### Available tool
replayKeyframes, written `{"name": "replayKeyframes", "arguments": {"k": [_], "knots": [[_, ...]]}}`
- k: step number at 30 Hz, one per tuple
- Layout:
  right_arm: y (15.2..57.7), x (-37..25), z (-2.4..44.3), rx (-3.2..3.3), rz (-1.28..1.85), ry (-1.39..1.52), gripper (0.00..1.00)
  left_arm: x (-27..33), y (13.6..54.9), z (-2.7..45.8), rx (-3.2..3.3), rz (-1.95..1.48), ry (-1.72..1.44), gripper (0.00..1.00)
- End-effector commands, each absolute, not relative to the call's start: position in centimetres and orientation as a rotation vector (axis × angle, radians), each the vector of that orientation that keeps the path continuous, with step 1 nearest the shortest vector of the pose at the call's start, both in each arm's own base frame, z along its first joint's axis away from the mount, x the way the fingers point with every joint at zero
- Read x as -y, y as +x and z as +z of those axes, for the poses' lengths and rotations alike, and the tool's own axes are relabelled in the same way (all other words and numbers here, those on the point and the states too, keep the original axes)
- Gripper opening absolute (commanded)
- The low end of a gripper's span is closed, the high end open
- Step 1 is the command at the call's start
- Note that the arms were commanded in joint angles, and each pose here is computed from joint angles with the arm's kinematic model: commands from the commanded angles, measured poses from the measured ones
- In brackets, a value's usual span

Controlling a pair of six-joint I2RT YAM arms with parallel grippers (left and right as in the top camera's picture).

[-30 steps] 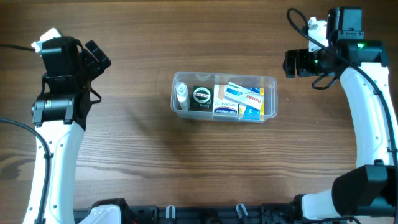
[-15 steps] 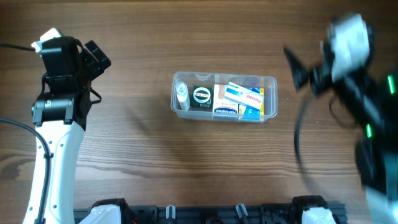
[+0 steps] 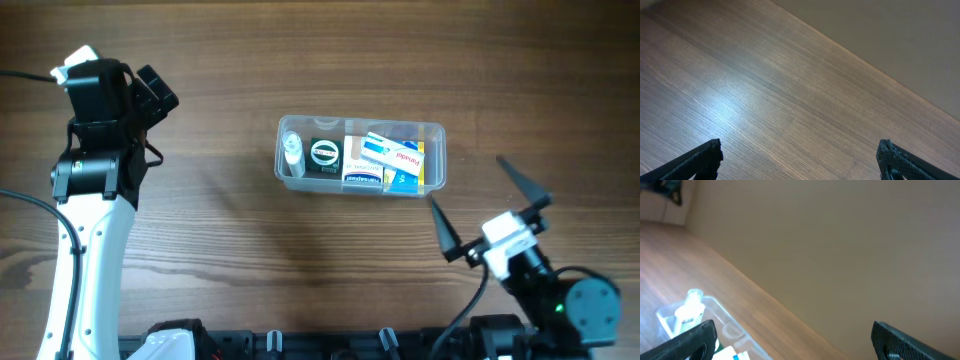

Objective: Pack container

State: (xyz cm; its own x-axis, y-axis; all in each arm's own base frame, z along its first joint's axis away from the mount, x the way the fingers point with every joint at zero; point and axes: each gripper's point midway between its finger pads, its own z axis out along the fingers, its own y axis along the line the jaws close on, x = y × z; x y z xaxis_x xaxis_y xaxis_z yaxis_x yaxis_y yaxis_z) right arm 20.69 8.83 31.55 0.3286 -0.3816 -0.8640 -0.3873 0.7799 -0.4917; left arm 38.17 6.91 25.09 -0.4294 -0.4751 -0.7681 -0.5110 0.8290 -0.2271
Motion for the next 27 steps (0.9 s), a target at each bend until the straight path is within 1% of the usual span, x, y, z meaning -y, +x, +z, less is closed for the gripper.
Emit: {"name": "replayKeyframes", "arguments": {"k": [1,7,10,19,23,27], "knots": [[20.0,-10.0,29.1,-1.186,0.039,-0.786,1.00,-7.4,38.2,25.9,-2.067,0.072,-0.728,1.00],[21.3,-9.8,25.3,-1.205,0.028,-0.772,1.00,-7.4,38.2,25.9,-2.067,0.072,-0.728,1.00],[21.6,-9.8,24.2,-1.194,0.021,-0.768,1.00,-7.4,38.2,25.9,-2.067,0.072,-0.728,1.00],[21.7,-9.2,22.4,-1.165,-0.022,-0.735,1.00,-7.4,38.2,25.9,-2.067,0.072,-0.728,1.00],[21.7,-9.2,22.3,-1.156,-0.058,-0.758,1.00,-7.4,38.2,25.9,-2.067,0.072,-0.727,1.00],[22.0,-9.1,21.0,-1.197,-0.073,-0.787,1.00,-7.4,38.2,25.9,-2.067,0.072,-0.728,1.00]]}}
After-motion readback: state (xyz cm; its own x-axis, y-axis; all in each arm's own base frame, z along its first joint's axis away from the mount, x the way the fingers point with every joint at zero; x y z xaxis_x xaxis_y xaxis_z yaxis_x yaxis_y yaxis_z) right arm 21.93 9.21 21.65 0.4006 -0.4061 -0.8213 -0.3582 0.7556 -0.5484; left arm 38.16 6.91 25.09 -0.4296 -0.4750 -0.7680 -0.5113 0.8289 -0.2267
